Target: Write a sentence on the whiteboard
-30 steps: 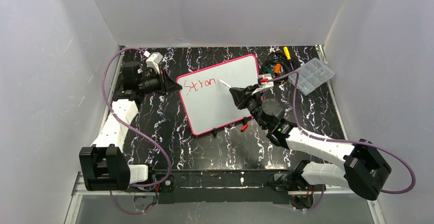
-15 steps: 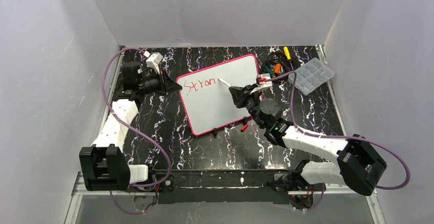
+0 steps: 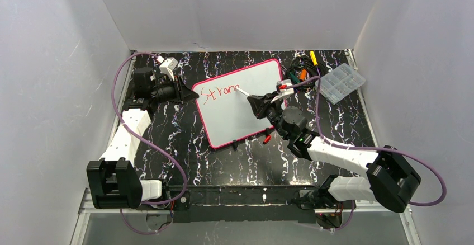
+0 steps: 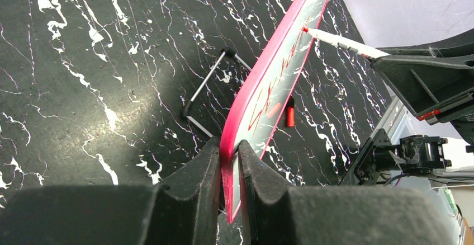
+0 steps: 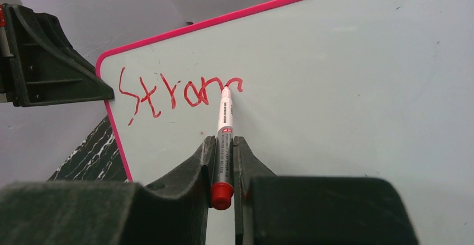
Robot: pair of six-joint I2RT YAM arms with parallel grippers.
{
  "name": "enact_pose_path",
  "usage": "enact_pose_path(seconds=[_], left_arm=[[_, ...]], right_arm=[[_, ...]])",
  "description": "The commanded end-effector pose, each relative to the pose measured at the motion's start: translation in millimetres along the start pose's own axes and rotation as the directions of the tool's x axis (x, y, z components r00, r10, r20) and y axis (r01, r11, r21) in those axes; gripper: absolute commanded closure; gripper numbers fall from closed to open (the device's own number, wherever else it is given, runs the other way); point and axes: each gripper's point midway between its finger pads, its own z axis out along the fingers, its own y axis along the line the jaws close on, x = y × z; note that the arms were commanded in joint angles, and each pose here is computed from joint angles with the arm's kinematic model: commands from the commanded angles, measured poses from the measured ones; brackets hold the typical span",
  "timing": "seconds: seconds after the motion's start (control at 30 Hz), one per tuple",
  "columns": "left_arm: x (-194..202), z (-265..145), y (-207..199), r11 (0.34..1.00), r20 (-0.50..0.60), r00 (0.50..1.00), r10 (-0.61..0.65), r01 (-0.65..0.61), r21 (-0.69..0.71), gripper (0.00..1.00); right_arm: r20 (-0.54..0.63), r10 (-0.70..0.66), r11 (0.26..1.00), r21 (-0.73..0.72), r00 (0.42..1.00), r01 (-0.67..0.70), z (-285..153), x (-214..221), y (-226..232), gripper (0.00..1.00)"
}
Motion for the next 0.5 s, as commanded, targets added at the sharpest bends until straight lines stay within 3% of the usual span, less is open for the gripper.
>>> enact_pose_path(seconds=[0.0, 0.47], left_arm=[[5, -4, -13, 0.999, -0.011, 1.000, 0.016, -0.016, 0.034, 1.00], [5, -4, -13, 0.999, -0.011, 1.000, 0.016, -0.015, 0.034, 1.00]], right_arm=[[0.003, -0.009, 1.000, -0.004, 1.000, 0.010, -3, -6, 0, 0.99], [0.041, -0.024, 0.998, 0.059, 0.999, 0.021, -7, -18, -11, 0.99]])
